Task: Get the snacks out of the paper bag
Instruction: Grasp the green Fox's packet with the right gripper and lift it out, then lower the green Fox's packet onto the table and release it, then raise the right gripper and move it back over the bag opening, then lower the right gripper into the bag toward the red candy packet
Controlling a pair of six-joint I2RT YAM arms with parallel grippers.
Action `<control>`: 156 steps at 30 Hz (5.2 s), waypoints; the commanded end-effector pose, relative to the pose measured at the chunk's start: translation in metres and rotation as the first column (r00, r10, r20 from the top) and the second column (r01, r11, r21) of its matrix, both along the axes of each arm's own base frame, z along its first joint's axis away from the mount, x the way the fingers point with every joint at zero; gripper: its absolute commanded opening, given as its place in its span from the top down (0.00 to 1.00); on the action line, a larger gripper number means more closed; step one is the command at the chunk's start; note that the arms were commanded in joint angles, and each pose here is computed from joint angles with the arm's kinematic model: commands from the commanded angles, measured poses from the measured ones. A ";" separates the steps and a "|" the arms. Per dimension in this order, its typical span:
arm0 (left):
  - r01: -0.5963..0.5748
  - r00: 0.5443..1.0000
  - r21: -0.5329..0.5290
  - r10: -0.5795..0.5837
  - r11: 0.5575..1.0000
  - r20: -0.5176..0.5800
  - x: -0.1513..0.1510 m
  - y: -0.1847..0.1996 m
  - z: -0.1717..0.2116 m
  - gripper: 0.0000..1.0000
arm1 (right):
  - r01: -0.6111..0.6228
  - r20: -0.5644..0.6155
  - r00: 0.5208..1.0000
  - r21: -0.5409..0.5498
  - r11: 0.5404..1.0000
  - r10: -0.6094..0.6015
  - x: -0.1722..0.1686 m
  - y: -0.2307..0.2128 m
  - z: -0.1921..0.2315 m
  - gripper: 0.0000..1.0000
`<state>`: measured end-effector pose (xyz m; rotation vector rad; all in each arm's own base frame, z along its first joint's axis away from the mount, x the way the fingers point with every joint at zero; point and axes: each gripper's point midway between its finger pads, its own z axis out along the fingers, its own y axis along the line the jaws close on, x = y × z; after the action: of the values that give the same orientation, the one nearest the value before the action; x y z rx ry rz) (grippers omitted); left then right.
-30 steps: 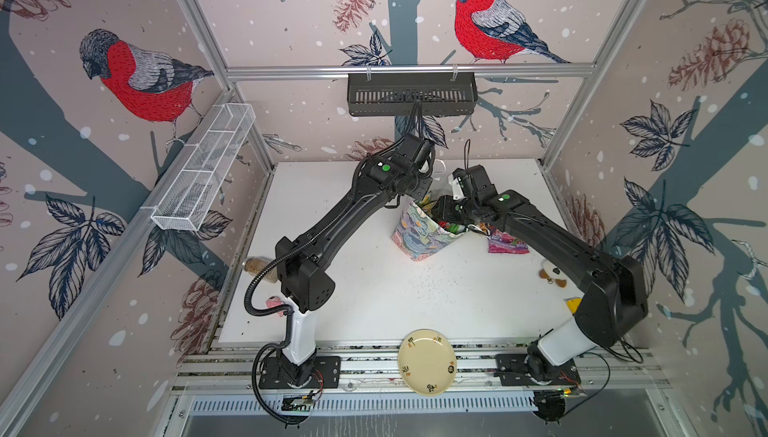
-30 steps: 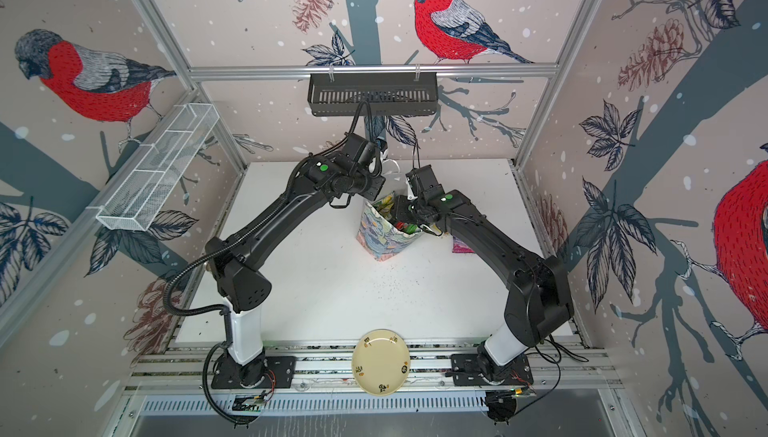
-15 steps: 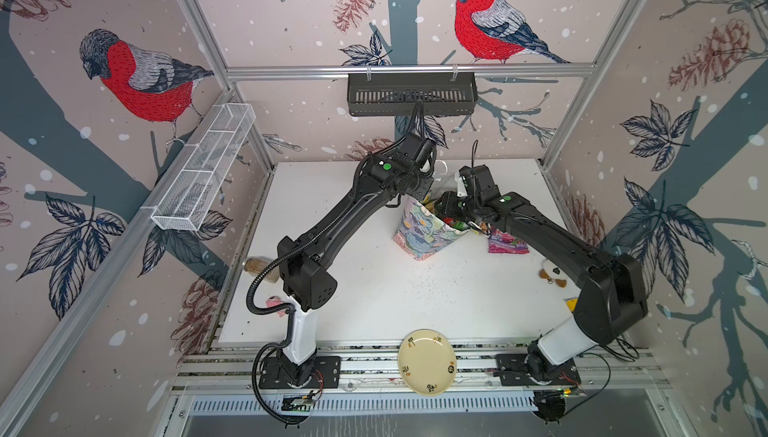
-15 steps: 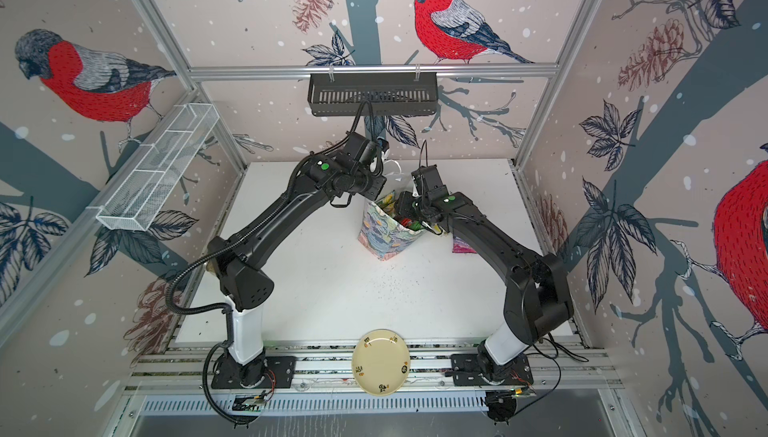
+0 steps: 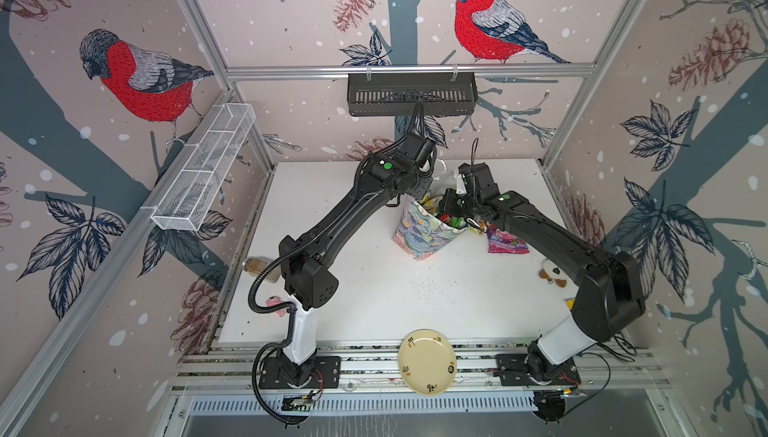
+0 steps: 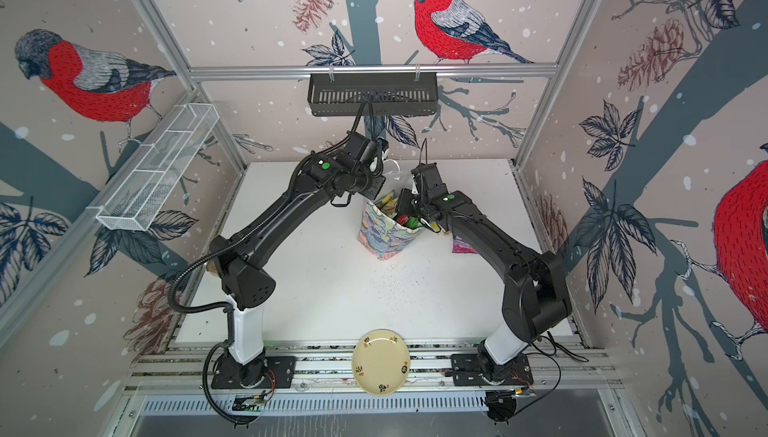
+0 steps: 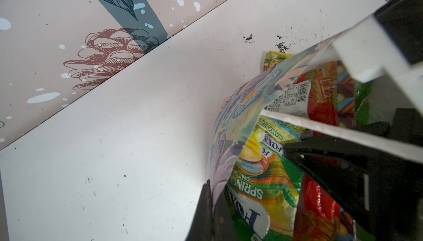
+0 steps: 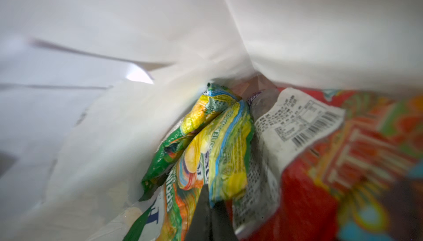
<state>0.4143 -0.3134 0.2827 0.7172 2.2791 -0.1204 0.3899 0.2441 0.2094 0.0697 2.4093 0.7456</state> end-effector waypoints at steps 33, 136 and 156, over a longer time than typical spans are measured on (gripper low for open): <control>-0.205 0.971 0.004 0.203 0.979 0.127 0.043 0.061 0.022 1.00 | -0.314 0.626 0.766 0.166 0.935 0.146 -0.023 -0.019 0.223 1.00; -0.178 0.978 -0.026 0.180 0.984 0.108 0.047 0.066 0.010 1.00 | -0.261 0.044 0.963 -0.077 0.962 0.265 -0.013 0.044 0.063 0.67; -0.146 0.981 -0.009 0.146 0.989 0.125 0.029 0.040 0.009 1.00 | -0.122 -0.100 0.988 -0.079 0.989 0.114 -0.014 0.008 0.008 0.63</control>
<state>0.4405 -0.2652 0.2821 0.5604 2.2439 0.0332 0.3688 0.2528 0.2108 -0.1455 2.5988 0.6562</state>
